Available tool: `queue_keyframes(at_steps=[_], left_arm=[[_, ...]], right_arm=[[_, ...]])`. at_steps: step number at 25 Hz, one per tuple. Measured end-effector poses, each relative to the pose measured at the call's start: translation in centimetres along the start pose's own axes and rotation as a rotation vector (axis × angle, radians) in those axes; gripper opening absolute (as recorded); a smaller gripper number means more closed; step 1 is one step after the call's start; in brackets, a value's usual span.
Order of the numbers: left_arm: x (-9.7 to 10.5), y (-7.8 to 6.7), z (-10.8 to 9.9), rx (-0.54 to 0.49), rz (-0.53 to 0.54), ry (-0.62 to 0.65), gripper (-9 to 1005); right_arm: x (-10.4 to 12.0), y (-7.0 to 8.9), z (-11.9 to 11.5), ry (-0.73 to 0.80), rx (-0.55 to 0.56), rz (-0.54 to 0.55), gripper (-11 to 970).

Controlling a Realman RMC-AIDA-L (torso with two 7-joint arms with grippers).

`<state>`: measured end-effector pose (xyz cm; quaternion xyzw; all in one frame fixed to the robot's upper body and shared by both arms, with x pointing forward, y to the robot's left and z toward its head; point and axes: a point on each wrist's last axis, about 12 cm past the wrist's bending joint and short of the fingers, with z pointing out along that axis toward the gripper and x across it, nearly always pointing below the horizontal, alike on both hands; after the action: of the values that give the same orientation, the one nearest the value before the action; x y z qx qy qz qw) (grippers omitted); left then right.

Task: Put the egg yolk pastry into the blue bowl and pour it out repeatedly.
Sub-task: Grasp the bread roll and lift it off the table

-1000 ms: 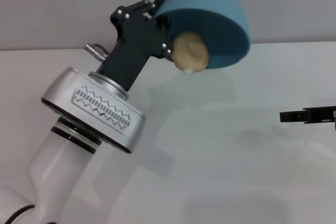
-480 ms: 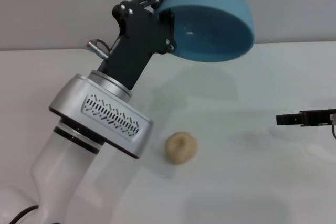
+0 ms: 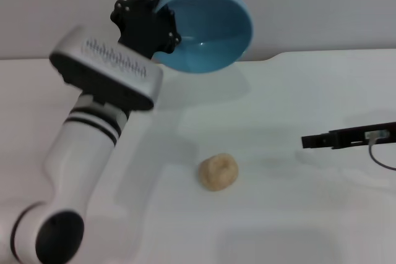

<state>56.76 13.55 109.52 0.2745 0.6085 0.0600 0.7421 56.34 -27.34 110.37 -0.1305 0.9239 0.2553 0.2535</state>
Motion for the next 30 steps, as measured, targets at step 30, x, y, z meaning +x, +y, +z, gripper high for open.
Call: queue_keyframes(at_steps=[30], left_arm=[[4.7,10.5,4.4,0.203,-0.491,0.745,36]], right_arm=[[-3.2,4.0,2.9,0.084,-0.060,-0.166,493]])
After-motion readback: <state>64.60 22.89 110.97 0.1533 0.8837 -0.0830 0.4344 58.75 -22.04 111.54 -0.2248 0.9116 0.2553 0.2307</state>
